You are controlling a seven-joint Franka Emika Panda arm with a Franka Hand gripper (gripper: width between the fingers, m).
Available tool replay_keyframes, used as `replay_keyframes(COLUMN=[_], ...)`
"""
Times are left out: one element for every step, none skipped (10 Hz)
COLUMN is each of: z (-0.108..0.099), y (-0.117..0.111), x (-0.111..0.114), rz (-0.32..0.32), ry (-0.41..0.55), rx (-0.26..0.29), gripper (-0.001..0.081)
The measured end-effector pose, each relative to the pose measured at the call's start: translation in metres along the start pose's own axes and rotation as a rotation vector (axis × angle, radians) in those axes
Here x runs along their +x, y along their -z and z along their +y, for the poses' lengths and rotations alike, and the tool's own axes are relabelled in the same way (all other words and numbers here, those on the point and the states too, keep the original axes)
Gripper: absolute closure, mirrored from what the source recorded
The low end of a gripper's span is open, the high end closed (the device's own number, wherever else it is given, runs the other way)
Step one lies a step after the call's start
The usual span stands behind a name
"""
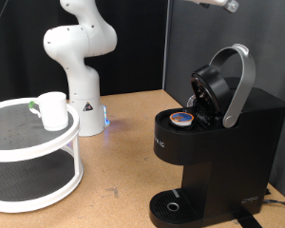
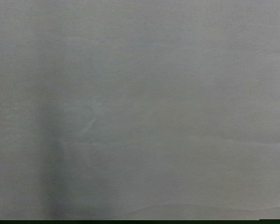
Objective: Make a cup of coffee with the keurig machine
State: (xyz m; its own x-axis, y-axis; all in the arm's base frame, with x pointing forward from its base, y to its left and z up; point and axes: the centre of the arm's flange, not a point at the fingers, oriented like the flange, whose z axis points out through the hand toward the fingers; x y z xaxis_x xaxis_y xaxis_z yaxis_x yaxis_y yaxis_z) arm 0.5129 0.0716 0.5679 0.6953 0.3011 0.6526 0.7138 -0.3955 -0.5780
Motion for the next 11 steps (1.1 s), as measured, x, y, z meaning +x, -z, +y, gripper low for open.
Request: replay_keyframes(z=[-0.008, -0.015, -0.019, -0.022, -0.025, -0.026, -0.026, -0.025, -0.025, -0.023, -0.022], y=[-0.007, -0.015, -0.023, -0.03, -0.038, -0.046, -0.056, -0.066, -0.075, -0.084, -0.092], x=[0.006, 0.011, 0.015, 0.018, 0.02, 0.022, 0.022, 0.021, 0.022, 0.021, 0.021], rz=[-0.029, -0.05, -0.052, -0.051, -0.053, -0.061, -0.073, -0.085, -0.092, -0.097, -0.103], ry=[-0.001, -0.001, 0.0, 0.001, 0.001, 0.002, 0.0, -0.006, -0.012, -0.016, -0.016], rx=[-0.007, -0.015, -0.029, -0.043, -0.052, -0.057, -0.058, -0.06, -0.063, -0.068, -0.07], gripper=[0.0001, 0.0001, 0.0001, 0.0001, 0.0001, 0.0001, 0.0001, 0.0001, 0.0001, 0.0001, 0.0001])
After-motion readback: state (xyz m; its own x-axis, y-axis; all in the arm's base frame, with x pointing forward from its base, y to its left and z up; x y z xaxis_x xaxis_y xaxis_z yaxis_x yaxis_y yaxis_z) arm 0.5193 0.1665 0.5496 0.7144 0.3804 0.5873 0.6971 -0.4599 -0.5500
